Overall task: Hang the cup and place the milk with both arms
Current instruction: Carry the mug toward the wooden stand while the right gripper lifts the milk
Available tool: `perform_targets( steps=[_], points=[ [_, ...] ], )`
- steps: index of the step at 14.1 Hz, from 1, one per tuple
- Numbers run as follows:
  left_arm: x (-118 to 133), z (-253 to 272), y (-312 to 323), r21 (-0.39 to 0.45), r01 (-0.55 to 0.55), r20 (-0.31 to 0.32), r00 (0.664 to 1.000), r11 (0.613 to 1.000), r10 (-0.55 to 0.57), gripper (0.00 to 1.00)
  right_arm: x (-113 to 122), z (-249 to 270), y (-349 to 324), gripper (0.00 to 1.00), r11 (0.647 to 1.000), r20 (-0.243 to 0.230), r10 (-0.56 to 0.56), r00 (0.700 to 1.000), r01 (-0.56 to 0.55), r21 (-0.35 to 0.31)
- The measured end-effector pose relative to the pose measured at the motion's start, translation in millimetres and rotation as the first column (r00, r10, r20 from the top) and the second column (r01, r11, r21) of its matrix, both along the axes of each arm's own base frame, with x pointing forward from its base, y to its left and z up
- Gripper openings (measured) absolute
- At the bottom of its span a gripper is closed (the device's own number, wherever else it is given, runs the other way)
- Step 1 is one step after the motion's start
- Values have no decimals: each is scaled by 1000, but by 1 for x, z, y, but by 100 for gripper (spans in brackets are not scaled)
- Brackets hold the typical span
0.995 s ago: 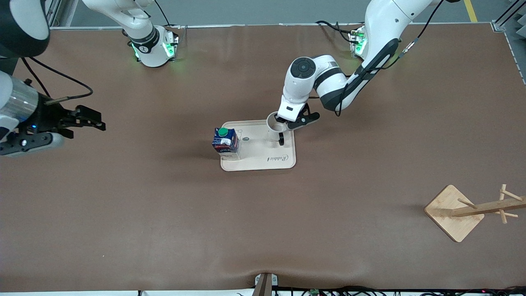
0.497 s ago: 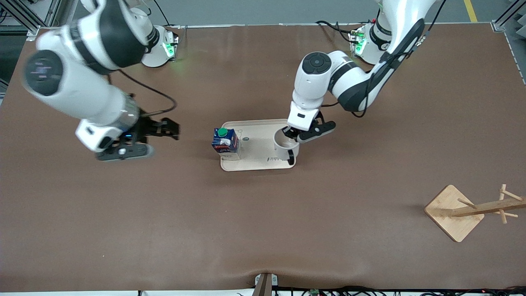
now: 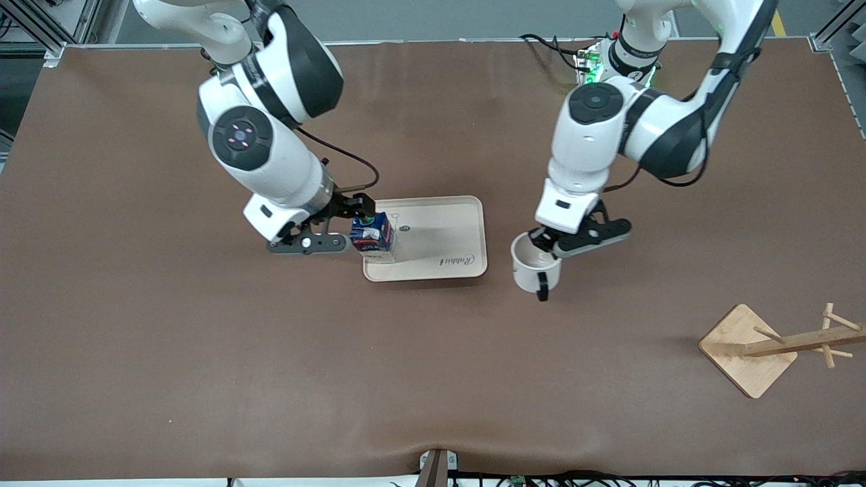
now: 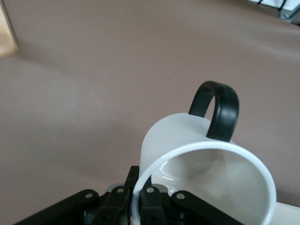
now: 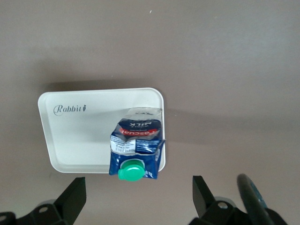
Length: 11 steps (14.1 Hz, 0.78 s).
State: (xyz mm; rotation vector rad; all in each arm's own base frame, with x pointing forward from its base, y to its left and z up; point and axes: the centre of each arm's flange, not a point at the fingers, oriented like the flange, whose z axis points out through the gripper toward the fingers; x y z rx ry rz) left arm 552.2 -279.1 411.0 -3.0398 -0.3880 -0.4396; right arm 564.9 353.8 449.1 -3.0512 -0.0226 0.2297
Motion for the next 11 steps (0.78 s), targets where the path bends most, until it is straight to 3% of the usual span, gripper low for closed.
perform_targets(
  steps=[6,11],
  points=[
    [20,24,60,82,65,14,998,994,-66,5,-17,-50,35,100,1000,-4,-9,1000,9,-21],
    [34,32,104,129,115,3,993,985,-117,5,-31,-86,36,100,997,-12,18,1000,-19,-76]
  ],
)
